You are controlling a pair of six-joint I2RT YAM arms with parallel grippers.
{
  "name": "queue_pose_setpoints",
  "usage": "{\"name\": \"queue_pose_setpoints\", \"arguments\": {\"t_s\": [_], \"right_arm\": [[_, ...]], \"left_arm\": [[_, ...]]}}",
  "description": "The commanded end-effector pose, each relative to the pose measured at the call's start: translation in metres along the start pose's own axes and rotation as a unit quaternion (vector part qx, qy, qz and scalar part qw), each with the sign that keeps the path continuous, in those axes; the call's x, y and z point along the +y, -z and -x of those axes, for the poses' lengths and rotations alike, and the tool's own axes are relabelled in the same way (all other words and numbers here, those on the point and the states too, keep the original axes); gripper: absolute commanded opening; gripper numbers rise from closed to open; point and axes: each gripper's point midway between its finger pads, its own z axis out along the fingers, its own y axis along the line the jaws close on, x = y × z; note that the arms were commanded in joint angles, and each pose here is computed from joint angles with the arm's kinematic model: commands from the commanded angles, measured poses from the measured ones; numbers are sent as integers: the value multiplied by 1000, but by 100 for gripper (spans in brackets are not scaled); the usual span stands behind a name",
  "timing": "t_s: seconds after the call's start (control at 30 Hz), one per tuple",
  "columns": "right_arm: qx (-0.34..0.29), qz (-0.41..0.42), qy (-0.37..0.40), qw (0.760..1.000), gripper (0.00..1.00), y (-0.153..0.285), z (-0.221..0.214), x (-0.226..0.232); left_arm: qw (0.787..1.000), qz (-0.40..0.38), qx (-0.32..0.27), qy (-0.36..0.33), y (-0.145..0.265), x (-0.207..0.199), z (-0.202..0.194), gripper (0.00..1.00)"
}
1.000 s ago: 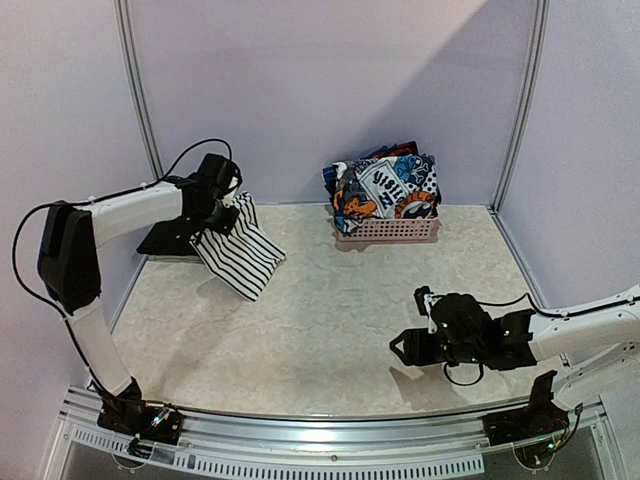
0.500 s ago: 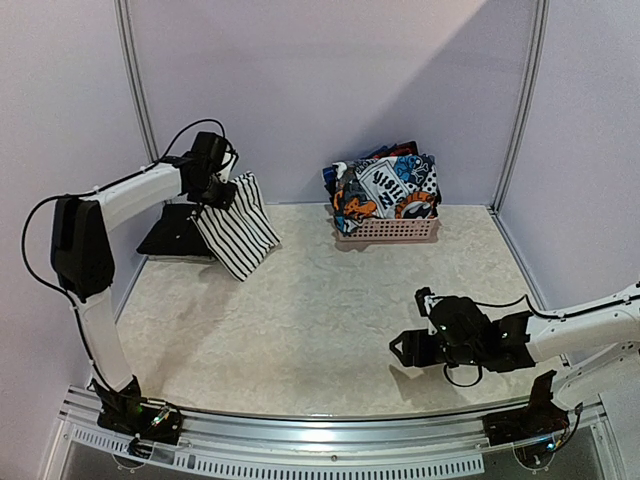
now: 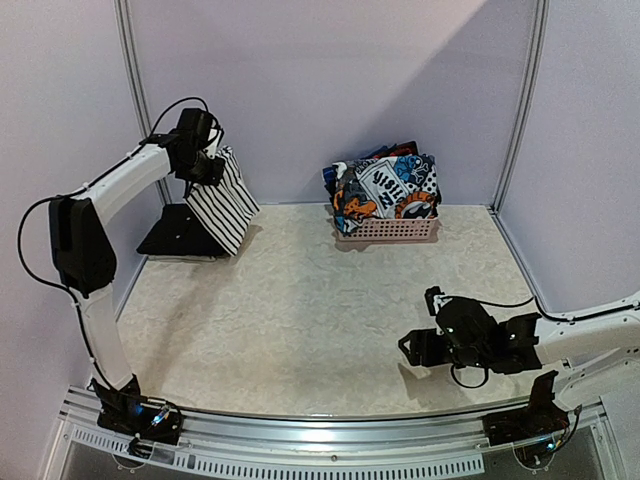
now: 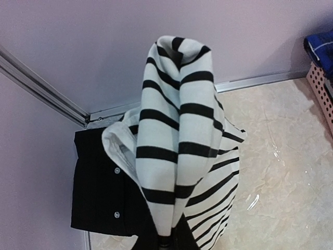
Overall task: Fold and stack the mixed laundry pile
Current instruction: Place the square-folded tank top at the center of the board.
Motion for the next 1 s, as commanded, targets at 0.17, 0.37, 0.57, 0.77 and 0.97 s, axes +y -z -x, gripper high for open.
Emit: {"name": "queue_pose_setpoints", "arguments": {"t_s": [0.17, 0.37, 0.57, 0.77, 0.97], "right_arm": [[-8, -15, 3, 1000, 74, 6, -4, -14], [-5, -11, 2, 1000, 74, 6, -5, -12], [-4, 13, -3, 1000, 74, 8, -6, -5], [-4, 7, -3, 1000, 74, 13, -7, -11], [-11, 20, -9, 1000, 74, 22, -4, -10]], "left_arm": [[999, 32, 28, 5, -7, 20, -10, 0], [998, 44, 37, 13, -20, 33, -18, 0], [996, 75, 42, 7, -29, 49, -26, 0], [994, 99, 53, 12, -43, 74, -35, 0], [992, 103, 67, 21, -65, 93, -48, 0]]}}
